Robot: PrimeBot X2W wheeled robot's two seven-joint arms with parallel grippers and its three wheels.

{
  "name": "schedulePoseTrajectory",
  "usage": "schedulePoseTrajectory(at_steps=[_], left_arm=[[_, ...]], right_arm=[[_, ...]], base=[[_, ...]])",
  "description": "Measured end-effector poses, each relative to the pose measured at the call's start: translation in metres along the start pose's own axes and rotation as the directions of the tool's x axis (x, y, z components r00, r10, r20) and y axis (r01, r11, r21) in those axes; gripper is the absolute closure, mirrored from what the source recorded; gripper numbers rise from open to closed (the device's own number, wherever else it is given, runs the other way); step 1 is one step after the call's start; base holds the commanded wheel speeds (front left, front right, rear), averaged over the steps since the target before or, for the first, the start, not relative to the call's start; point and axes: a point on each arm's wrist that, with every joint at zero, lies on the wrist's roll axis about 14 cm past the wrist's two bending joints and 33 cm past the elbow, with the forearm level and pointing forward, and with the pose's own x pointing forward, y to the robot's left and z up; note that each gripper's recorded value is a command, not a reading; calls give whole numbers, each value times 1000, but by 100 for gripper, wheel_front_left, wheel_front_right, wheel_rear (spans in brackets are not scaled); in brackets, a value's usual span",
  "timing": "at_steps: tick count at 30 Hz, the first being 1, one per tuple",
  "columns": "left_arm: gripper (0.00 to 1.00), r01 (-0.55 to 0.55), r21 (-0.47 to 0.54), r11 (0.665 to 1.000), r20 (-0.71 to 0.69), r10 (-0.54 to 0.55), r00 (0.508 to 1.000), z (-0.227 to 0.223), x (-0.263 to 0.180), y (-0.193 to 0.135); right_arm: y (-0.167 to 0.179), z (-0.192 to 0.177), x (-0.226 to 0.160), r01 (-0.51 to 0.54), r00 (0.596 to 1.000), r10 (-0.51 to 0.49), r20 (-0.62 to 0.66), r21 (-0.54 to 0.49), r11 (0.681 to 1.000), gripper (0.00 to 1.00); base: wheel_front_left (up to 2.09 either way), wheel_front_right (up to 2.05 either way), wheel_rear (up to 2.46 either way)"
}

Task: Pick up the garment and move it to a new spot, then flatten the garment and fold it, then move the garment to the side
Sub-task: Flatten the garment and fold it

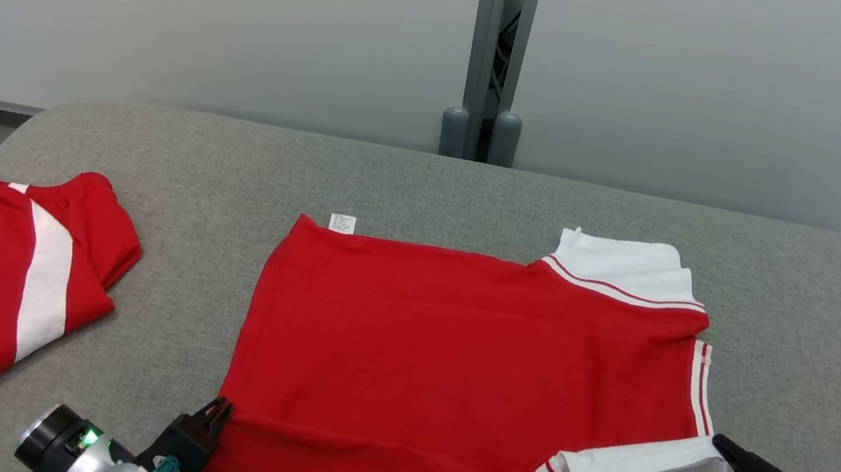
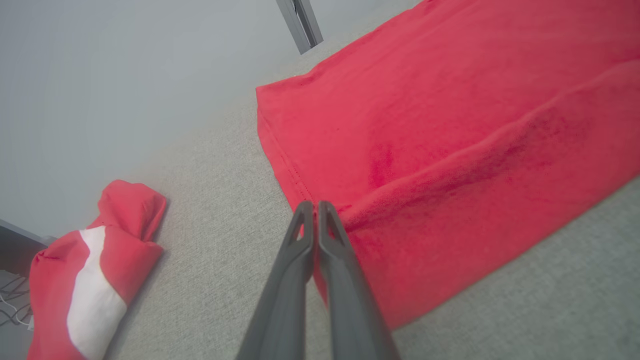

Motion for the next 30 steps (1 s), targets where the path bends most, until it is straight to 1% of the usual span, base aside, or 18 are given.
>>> schedulePoseTrajectory(at_steps=[9, 23, 30], left_arm=[[100, -4, -12, 1000, -21, 3, 1000, -3, 6, 1], [100, -2, -5, 1000, -22, 2, 1000, 3, 23, 5], [100, 15, -7, 1000, -52, -16, 999, -4, 31, 3]], right_arm=[[-6, 14, 8, 24, 999, -24, 38, 7, 1000, 100], [-8, 26, 15, 21, 997, -22, 79, 14, 1000, 100], [-15, 30, 23, 38, 996, -39, 86, 15, 999, 100]], base=[[0, 0, 0], [0, 0, 0], [0, 0, 0]])
